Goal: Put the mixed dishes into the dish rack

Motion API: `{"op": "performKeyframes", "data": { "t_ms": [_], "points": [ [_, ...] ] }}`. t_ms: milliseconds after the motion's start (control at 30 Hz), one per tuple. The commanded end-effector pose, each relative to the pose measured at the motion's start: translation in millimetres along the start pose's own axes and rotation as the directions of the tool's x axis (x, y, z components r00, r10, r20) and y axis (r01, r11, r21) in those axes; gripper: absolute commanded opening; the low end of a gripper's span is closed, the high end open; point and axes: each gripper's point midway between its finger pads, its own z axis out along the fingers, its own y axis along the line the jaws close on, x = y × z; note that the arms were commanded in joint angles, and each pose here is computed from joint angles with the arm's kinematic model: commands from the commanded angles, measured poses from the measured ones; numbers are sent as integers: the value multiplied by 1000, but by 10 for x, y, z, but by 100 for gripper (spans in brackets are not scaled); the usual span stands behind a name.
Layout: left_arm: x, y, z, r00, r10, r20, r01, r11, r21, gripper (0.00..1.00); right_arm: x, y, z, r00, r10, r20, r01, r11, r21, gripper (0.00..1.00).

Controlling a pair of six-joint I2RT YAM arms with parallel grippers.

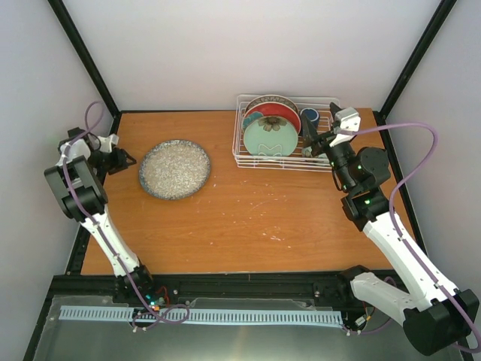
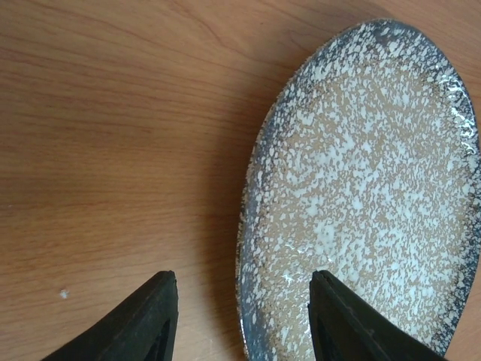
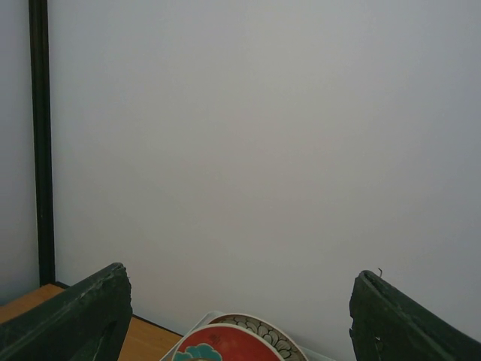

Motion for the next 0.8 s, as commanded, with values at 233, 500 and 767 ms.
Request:
{"op": "performKeyframes", "data": {
  "t_ms": [233,500,767],
  "points": [
    [5,41,126,1000,-4,-10,4,999,49,45,-76,118,-34,999,34,0,-34,998,-53,79],
    [109,171,306,997,-46,-57,49,998,46,43,-29,177,-21,999,51,-12,-52,995,-81,79],
    [183,92,584,993,-38,-110,47,996,80,41,46,215,13,998,61,-32,-63,994,-93,79]
  ]
}}
